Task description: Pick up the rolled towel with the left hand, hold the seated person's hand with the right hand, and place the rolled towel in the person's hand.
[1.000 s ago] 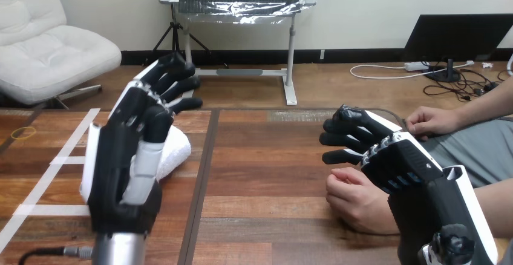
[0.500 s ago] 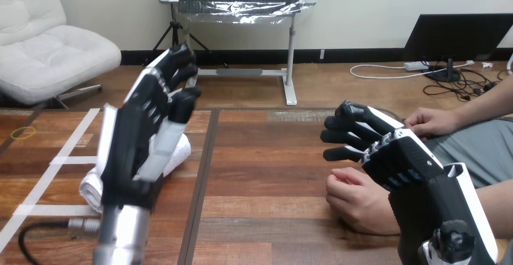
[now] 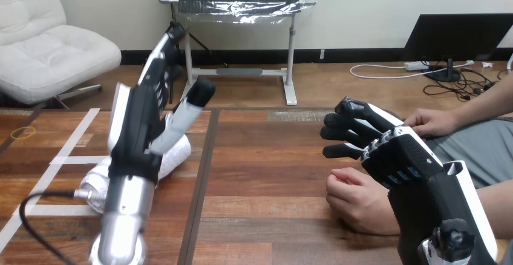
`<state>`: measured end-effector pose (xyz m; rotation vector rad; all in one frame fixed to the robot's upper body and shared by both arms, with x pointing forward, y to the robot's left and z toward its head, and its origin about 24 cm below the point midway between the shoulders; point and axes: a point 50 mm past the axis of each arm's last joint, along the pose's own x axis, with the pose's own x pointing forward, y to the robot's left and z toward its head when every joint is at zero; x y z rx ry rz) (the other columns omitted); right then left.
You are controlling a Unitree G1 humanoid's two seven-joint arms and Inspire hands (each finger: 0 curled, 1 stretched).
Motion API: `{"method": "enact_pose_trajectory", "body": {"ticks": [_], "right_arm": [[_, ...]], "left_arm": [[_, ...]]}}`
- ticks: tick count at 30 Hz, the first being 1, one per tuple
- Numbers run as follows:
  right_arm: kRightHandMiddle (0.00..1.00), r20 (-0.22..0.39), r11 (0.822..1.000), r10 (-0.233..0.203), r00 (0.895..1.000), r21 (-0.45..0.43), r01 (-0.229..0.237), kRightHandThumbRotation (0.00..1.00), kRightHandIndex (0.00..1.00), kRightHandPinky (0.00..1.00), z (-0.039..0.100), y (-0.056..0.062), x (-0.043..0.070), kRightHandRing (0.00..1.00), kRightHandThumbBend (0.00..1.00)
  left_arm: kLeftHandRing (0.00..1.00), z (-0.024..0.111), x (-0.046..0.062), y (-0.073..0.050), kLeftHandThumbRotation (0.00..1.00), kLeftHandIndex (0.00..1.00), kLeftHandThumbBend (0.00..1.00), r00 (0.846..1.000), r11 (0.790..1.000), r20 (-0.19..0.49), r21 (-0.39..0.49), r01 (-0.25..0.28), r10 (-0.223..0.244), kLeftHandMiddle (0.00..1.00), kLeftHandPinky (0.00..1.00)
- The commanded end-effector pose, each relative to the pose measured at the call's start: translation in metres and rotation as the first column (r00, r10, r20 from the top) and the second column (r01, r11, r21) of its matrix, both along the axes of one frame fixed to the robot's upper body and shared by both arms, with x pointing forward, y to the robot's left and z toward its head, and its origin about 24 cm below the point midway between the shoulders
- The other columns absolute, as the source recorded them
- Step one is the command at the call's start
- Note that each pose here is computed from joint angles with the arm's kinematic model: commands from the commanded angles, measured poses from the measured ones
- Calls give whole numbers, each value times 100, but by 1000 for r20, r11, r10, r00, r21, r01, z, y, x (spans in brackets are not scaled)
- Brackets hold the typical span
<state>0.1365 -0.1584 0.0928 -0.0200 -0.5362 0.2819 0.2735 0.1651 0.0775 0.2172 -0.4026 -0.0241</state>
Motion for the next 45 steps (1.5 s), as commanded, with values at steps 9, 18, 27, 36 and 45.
{"method": "enact_pose_trajectory", "body": {"ticks": [9, 18, 27, 36, 45], "right_arm": [[79, 73, 1000, -2, 997, 3, 1, 100, 81, 67, 11, 0, 9, 76, 97], [79, 77, 1000, -3, 997, 1, 2, 100, 81, 67, 12, -1, 10, 76, 97], [79, 74, 1000, -2, 997, 2, 2, 100, 81, 67, 12, -2, 10, 76, 98], [79, 73, 1000, -4, 997, -1, 4, 100, 81, 68, 12, -3, 10, 77, 98], [78, 72, 1000, -3, 997, 4, 3, 100, 80, 68, 12, -3, 10, 77, 98]], "left_arm": [[100, 15, 48, 2, 73, 100, 86, 998, 993, -26, 103, -50, 53, 100, 100], [100, 11, 69, 3, 67, 100, 82, 993, 986, -87, 153, -66, 80, 100, 98], [100, 8, 87, 4, 57, 100, 83, 982, 976, -148, 203, -83, 114, 100, 98], [100, 4, 101, 5, 48, 100, 86, 961, 956, -226, 276, -96, 162, 100, 93], [99, -1, 108, 6, 46, 100, 88, 932, 900, -271, 422, -109, 240, 100, 86]]}}
